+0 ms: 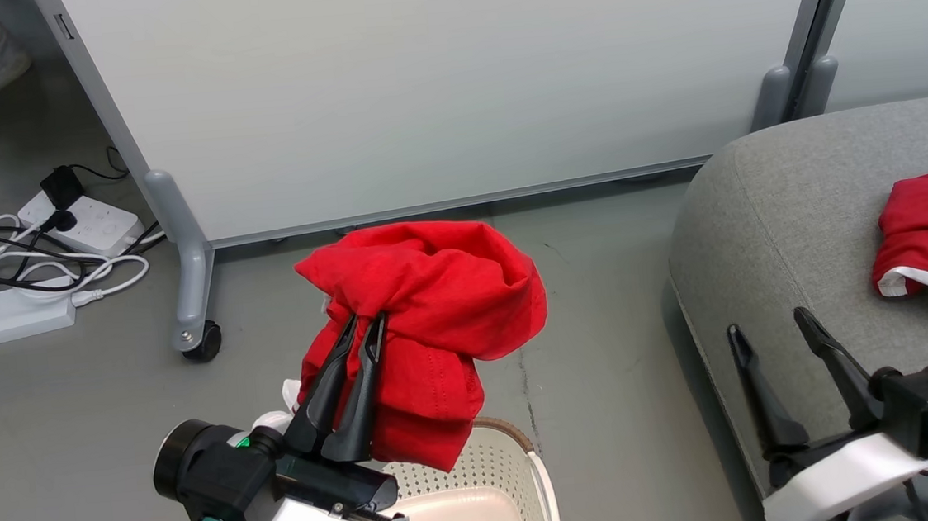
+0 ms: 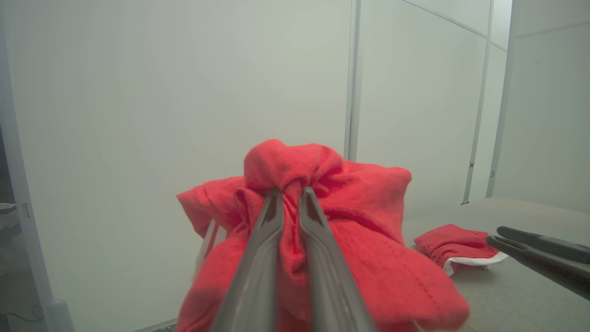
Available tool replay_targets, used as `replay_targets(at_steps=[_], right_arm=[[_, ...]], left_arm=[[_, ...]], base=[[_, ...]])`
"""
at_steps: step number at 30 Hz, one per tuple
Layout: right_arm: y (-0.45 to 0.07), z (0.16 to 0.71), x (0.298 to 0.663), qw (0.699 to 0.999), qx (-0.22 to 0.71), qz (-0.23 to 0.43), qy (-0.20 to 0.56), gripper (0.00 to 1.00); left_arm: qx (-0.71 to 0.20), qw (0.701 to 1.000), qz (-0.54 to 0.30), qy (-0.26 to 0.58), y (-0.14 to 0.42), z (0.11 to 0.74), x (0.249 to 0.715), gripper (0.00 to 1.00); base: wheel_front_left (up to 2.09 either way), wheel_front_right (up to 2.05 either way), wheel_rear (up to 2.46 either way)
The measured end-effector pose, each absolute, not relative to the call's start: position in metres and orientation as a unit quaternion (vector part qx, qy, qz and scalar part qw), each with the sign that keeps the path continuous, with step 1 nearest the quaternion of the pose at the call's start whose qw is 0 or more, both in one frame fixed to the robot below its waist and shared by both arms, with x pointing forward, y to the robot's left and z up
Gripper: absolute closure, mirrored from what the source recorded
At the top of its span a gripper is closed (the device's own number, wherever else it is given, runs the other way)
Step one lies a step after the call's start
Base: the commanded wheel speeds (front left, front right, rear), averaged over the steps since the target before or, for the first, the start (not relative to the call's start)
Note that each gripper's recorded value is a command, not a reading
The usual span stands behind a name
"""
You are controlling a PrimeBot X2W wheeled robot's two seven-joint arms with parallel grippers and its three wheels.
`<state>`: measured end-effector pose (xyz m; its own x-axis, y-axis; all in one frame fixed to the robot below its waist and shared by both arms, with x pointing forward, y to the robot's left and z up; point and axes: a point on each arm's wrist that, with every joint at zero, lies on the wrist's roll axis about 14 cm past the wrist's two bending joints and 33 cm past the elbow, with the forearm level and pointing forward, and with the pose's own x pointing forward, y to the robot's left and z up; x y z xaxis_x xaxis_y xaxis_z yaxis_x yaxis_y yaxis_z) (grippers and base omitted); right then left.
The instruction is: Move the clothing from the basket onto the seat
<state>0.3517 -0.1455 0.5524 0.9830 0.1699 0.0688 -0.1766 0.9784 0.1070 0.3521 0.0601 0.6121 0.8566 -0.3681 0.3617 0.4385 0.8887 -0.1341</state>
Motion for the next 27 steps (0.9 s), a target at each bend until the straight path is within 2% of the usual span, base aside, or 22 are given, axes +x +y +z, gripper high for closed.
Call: replay_targets(at_steps=[5,11,18,27], right_arm=[[-0.116,0.573,0.355,0.987,0.068,0.133,-0.06,0.0],[-0.033,0.595,0.346,0.957,0.096,0.264,-0.074,0.0],[0.044,0.592,0.322,0.909,0.099,0.403,-0.044,0.0],[0.08,0.567,0.323,0.883,0.059,0.466,-0.006,0.0]], left_arm=[[-0.108,0.957,-0.212,-0.165,0.06,0.611,0.353,1.0],[-0.107,0.956,-0.217,-0.165,0.058,0.612,0.356,1.0],[-0.103,0.957,-0.22,-0.157,0.057,0.606,0.357,1.0],[-0.104,0.957,-0.219,-0.158,0.056,0.605,0.356,1.0]], base=[[0.0,0.0,0.0],[0.0,0.0,0.0],[0.0,0.0,0.0],[0.0,0.0,0.0]])
